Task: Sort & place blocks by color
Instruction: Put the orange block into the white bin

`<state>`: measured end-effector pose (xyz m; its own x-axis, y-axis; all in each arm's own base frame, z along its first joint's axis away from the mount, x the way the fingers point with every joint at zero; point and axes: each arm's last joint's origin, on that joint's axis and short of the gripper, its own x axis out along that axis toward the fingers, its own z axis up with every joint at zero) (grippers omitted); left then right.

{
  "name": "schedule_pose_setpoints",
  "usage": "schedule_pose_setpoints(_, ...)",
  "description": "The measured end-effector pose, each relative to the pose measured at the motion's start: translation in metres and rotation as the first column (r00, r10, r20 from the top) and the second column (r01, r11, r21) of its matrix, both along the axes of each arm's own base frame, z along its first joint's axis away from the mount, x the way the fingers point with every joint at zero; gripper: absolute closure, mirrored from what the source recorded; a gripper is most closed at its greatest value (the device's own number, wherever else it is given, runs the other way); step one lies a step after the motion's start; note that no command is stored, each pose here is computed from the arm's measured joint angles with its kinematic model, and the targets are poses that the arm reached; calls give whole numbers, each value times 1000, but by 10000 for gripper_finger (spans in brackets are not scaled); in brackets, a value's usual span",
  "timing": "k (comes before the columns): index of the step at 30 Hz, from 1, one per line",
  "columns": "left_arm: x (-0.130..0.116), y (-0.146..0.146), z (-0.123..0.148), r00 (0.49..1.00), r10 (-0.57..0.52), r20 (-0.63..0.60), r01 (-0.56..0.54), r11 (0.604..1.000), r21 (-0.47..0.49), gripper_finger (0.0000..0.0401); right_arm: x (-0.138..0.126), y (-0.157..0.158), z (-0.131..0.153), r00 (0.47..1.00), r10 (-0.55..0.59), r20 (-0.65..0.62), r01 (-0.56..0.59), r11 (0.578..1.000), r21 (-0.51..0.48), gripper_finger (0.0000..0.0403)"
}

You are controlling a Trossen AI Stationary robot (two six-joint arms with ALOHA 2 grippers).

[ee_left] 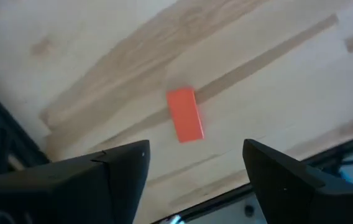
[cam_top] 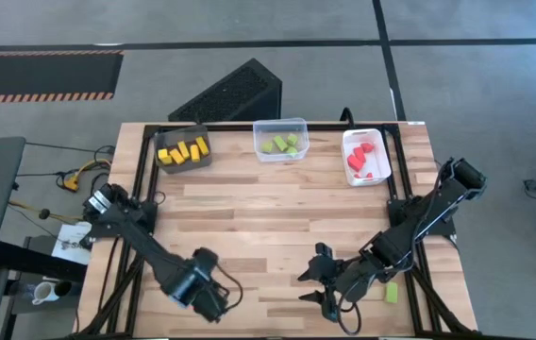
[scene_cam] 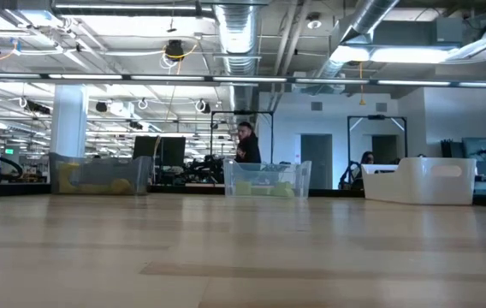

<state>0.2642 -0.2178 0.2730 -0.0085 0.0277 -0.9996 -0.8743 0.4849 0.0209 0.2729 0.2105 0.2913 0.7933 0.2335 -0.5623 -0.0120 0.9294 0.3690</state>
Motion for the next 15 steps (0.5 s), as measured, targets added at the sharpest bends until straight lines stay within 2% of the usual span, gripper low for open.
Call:
schedule_pose_setpoints(3, -5, -5, -17, 1000, 31, 6, -31, 999, 12, 161, -2, 2, -1, 999, 42, -11, -43, 999, -10, 159)
schedule_pose_setpoints(9, -12, -14, -67, 999, 38, 11, -37, 996, -75, 162, -2, 2, -1, 996, 89, -23, -89, 996, -12, 159)
schedule_pose_setpoints(12, -18, -10, -82, 996, 91, -10, -91, 995, -36, 162, -4, 3, -2, 994, 98, -37, -99, 995, -16, 159)
schedule_pose_setpoints(15, -21, -7, -89, 995, 97, -7, -97, 995, -16, 162, -5, 4, -2, 993, 110, -41, -110, 994, -10, 159)
